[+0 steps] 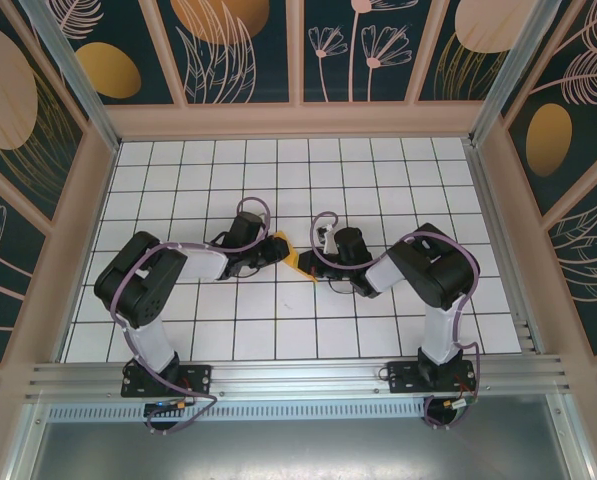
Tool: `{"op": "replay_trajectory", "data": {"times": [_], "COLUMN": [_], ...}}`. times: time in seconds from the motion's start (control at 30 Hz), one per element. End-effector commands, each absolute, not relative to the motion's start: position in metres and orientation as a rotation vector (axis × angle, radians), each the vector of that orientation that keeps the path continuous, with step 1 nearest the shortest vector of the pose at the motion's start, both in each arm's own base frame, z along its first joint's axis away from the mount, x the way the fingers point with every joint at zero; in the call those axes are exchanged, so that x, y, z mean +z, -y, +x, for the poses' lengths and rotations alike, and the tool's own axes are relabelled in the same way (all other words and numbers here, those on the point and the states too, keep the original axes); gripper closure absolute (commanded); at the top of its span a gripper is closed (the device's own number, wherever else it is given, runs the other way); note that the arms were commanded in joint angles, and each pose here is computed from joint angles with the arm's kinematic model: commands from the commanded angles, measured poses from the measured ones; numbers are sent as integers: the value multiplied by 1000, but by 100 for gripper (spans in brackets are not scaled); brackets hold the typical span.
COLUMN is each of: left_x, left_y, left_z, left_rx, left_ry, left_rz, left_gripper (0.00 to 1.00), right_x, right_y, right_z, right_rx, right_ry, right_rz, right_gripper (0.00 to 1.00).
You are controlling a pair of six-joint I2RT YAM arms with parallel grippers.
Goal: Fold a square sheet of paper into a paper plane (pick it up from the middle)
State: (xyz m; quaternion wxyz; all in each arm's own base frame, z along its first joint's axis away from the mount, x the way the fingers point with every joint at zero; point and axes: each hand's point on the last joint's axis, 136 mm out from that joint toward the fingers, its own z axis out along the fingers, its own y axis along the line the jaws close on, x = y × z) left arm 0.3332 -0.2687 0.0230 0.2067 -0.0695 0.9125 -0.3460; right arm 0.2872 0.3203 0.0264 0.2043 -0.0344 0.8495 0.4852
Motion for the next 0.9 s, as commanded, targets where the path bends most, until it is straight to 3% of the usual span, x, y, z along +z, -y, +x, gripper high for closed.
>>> {"op": "replay_trajectory", "data": {"times": [0.0,0.47,0.73,0.87], "left_x": [9,-9,-9,-8], "left_y": [261,257,258,259], "left_z": [335,328,327,328], "left_rx": [-862,-808,-818,-828], "left_ry": [-2589,-2666,-2669,-2665], "left_rz": [-197,-203,-200,-199], "left_gripper": [71,71,71,71], "right_x": [-4,46,46,37], "right_y": [-306,-314,-307,-304], "right_z": [278,283,275,274], "right_rx": [1262,1318,1283,1255], "right_ry": [-2522,-2484,-2522,-2554], "right_rz": [-40,-198,-240,-223], "right_gripper": [100,73,71,76]}}
